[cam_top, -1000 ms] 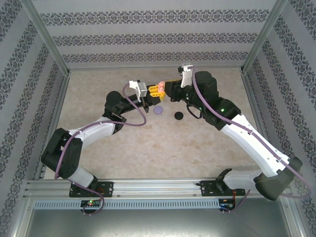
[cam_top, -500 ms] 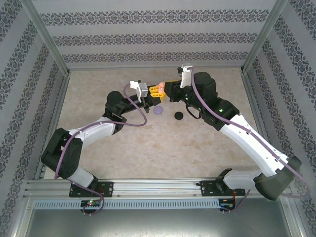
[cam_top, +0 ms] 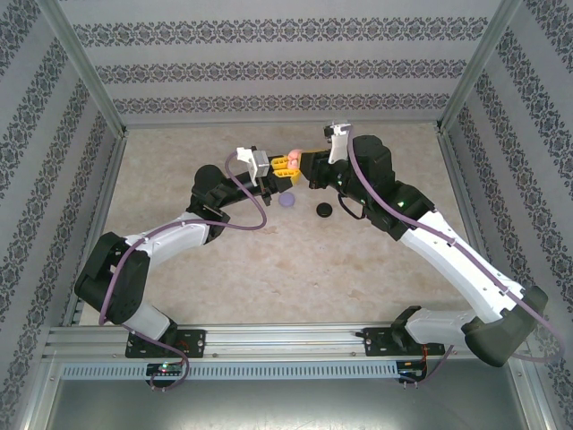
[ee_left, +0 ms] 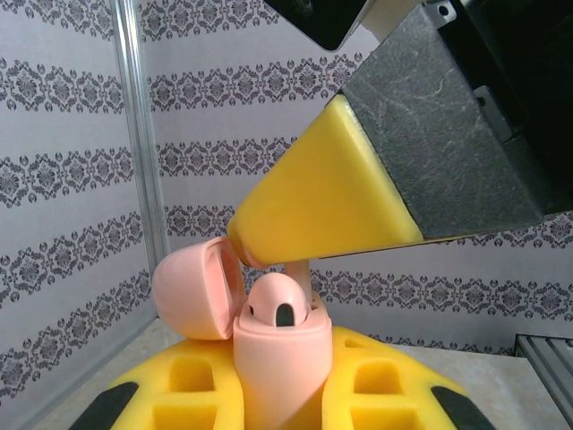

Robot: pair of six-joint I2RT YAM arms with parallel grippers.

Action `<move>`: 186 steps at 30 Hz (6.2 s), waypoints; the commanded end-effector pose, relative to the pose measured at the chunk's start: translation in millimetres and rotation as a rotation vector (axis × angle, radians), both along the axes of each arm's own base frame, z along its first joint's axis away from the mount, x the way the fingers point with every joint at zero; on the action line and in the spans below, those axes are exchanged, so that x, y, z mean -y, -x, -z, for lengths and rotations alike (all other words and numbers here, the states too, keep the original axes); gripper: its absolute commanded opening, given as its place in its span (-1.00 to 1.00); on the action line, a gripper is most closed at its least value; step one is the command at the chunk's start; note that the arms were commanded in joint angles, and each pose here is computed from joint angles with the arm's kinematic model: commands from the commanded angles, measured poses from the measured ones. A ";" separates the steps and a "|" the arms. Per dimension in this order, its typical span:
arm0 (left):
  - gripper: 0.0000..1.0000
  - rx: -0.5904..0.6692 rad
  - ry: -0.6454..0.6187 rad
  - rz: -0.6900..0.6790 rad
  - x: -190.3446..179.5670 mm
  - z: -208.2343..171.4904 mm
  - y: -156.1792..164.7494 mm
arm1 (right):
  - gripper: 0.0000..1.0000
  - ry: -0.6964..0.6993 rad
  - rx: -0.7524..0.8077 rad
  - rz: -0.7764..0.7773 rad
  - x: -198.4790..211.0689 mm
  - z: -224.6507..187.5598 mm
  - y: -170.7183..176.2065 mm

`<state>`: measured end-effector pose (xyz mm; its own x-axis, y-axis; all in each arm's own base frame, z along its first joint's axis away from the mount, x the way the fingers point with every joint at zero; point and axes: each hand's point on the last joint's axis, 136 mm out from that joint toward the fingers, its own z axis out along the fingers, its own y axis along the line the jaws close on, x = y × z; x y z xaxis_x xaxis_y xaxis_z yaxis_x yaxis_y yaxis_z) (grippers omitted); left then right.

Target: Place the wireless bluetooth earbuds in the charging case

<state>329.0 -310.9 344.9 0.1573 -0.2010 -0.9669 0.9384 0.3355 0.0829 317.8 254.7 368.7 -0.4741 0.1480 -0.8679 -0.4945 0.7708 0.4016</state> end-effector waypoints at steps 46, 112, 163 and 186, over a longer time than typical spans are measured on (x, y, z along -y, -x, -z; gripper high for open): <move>-1.00 -0.093 -0.081 0.137 33.7 44.2 26.2 | -0.66 -0.054 -0.358 0.004 47.1 32.7 -43.6; -0.61 -1.468 -0.323 -0.311 29.0 332.3 0.8 | -0.39 -0.015 -0.537 0.362 147.3 161.0 15.7; 0.99 -0.467 -0.383 -1.359 -308.4 230.7 -52.1 | 0.96 0.500 0.154 0.667 250.5 244.9 -70.3; 0.99 -0.625 -0.331 -1.245 -319.1 263.8 -70.8 | 0.96 0.370 0.097 0.562 252.8 264.9 -82.4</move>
<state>394.6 7.9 72.8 -0.4282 0.0142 -0.9036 -0.0354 0.9988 0.0325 393.2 -1.9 93.0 -0.3579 0.0113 -0.9337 0.0357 0.9994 -0.0016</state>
